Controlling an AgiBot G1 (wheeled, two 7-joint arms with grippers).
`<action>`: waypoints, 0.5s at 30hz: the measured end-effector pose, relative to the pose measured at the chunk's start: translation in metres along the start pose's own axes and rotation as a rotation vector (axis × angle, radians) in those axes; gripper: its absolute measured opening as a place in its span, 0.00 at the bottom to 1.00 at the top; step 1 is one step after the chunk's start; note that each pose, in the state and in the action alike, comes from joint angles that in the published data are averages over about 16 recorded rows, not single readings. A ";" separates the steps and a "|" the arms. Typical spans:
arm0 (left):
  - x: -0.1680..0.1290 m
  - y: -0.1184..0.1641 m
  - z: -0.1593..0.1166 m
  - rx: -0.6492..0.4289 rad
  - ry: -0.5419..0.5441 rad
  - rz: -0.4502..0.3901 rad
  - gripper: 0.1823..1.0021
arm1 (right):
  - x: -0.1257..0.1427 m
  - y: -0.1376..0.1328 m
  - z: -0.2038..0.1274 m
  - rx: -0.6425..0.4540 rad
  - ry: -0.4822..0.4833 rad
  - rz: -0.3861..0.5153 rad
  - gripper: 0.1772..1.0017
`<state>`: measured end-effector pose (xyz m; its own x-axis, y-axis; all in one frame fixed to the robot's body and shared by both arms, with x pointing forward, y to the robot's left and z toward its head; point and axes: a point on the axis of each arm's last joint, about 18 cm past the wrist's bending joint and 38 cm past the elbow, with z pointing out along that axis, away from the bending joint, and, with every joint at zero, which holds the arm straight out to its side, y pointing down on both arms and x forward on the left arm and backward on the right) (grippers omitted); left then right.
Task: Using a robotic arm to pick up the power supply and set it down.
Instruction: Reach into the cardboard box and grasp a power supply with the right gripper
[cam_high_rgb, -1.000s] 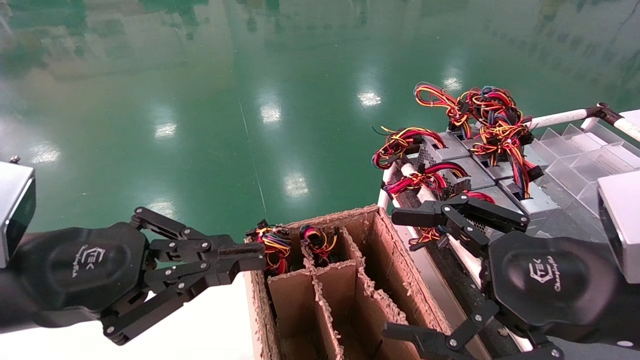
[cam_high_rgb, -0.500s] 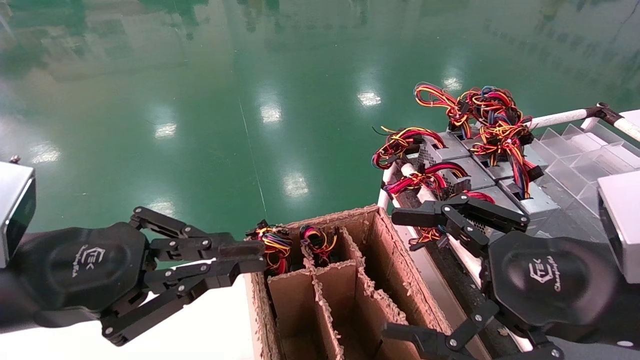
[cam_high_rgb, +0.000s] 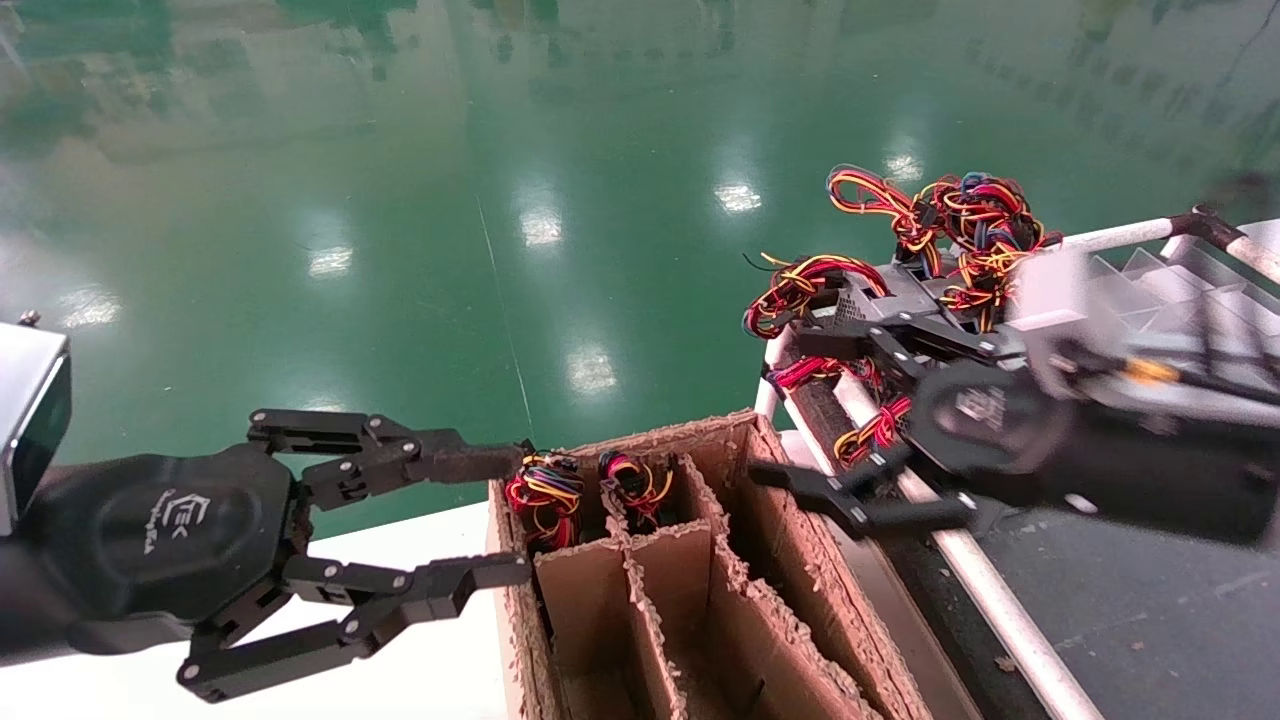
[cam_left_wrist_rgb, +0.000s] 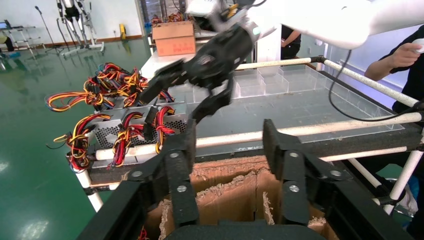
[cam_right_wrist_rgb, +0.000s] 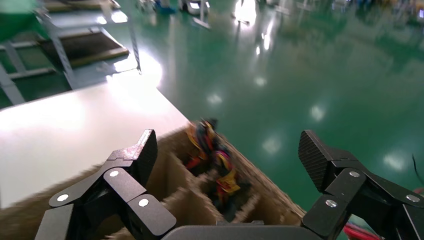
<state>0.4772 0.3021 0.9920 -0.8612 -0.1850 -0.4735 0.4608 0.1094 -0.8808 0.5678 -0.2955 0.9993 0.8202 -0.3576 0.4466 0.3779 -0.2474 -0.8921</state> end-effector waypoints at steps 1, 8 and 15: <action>0.000 0.000 0.000 0.000 0.000 0.000 0.33 | 0.005 0.002 0.006 -0.014 0.003 0.006 1.00; 0.000 0.000 0.000 0.000 0.000 0.000 0.53 | 0.030 0.018 0.058 -0.107 -0.016 0.051 1.00; 0.000 0.000 0.000 0.000 0.000 0.000 0.72 | 0.039 0.030 0.104 -0.169 -0.055 0.065 1.00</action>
<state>0.4772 0.3021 0.9920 -0.8612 -0.1849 -0.4735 0.4608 0.1094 -0.8808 0.6556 -0.2237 0.9826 0.8647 -0.3289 0.3796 0.2496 -0.3745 -0.8930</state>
